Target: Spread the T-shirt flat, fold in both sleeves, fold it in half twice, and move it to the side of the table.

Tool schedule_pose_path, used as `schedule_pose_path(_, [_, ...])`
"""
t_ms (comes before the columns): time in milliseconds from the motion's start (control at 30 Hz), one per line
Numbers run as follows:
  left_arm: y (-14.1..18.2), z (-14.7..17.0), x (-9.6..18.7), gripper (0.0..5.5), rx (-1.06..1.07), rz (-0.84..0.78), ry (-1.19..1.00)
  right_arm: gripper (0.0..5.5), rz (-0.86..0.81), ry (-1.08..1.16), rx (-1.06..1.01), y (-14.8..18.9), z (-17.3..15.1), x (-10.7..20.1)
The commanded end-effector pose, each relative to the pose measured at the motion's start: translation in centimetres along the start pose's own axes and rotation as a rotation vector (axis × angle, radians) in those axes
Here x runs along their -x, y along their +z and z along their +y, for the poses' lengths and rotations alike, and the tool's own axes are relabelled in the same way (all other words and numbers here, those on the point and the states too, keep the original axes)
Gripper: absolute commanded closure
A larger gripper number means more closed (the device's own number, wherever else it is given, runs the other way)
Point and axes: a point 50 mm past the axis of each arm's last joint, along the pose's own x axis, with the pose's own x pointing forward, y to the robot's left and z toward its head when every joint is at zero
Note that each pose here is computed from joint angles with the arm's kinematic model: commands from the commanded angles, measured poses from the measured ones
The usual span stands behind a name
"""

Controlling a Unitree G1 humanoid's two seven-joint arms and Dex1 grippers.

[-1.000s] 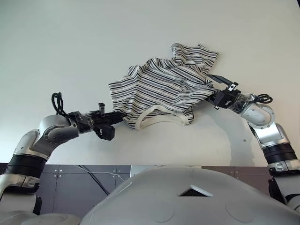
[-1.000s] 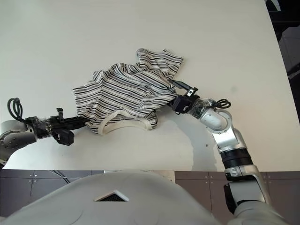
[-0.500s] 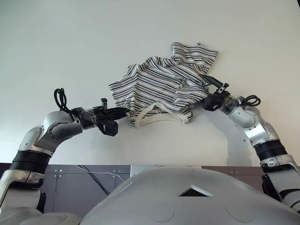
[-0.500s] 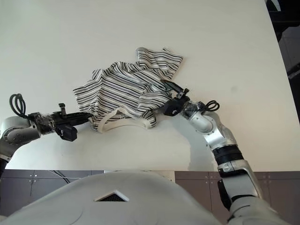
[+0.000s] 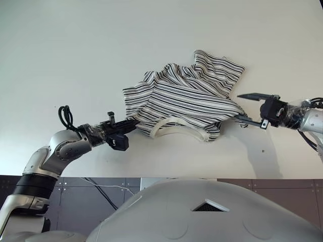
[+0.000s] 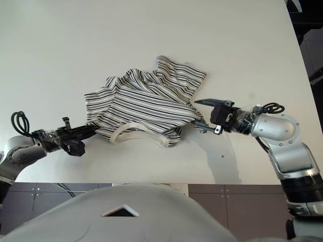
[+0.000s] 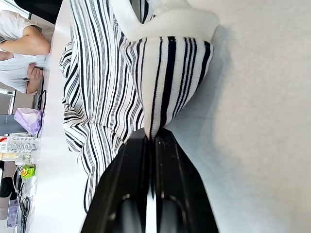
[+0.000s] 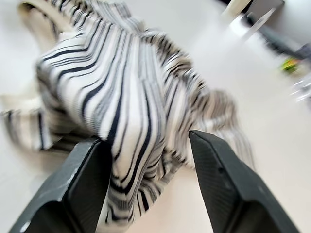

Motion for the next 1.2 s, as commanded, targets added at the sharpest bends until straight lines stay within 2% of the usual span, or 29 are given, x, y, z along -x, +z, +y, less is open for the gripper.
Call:
schedule_pose_path(33, [0.0, 0.4, -0.1, 5.38, -0.019, 0.006, -0.005, 2.76, 0.095, 0.117, -0.151, -1.0, -0.4, 2.5])
schedule_pose_path(100, [0.0, 0.4, -0.1, 5.38, -0.018, 0.003, -0.003, 2.76, 0.017, 0.082, -0.203, 0.2, -1.8, 3.2])
schedule_pose_path(200, [0.2, 0.3, -0.3, 5.38, -0.016, -0.005, -0.008, 2.76, -0.157, -0.007, -0.213, 2.6, -4.0, 2.6])
schedule_pose_path(300, [0.2, 0.6, -0.7, 5.38, -0.022, -0.015, -0.009, 2.76, -0.215, -0.149, -0.106, 3.4, -6.1, -0.6])
schedule_pose_path(400, [0.3, 1.1, -0.9, 5.38, -0.036, -0.028, -0.015, 2.76, -0.121, -0.095, -0.055, 0.8, -5.3, -4.6])
schedule_pose_path(500, [0.3, 1.3, -1.1, 5.38, -0.041, -0.038, -0.025, 2.76, 0.016, -0.033, 0.033, -2.4, -4.6, -7.1])
schedule_pose_path(567, [0.3, 1.3, -1.2, 5.38, -0.042, -0.044, -0.031, 2.76, 0.106, -0.037, 0.144, -3.7, -5.5, -8.8])
schedule_pose_path(633, [0.3, 1.2, -1.3, 5.38, -0.043, -0.046, -0.038, 2.76, 0.166, -0.104, 0.256, -3.6, -7.7, -10.5])
schedule_pose_path(733, [-0.1, 1.2, -1.4, 5.38, -0.049, -0.037, -0.054, 2.76, 0.193, -0.300, 0.336, -1.2, -11.6, -12.6])
schedule_pose_path(833, [-0.6, 1.4, -1.4, 5.38, -0.066, -0.025, -0.071, 2.76, 0.121, -0.521, 0.335, 1.8, -14.3, -13.4])
schedule_pose_path(933, [-0.8, 1.8, -1.4, 5.38, -0.070, -0.013, -0.045, 2.76, -0.022, -0.609, 0.252, 3.1, -15.4, -12.5])
schedule_pose_path(1033, [-0.4, 1.6, -1.5, 5.38, -0.057, -0.008, -0.018, 2.76, -0.159, -0.584, 0.289, 2.6, -14.9, -9.3])
schedule_pose_path(1133, [-0.2, 1.1, -1.2, 5.38, -0.039, 0.004, 0.003, 2.76, -0.226, -0.501, 0.372, 1.4, -11.7, -4.2])
schedule_pose_path(1200, [-0.3, 0.6, -0.7, 5.38, -0.023, 0.026, 0.005, 2.76, -0.192, -0.381, 0.418, 0.8, -8.5, -1.8])
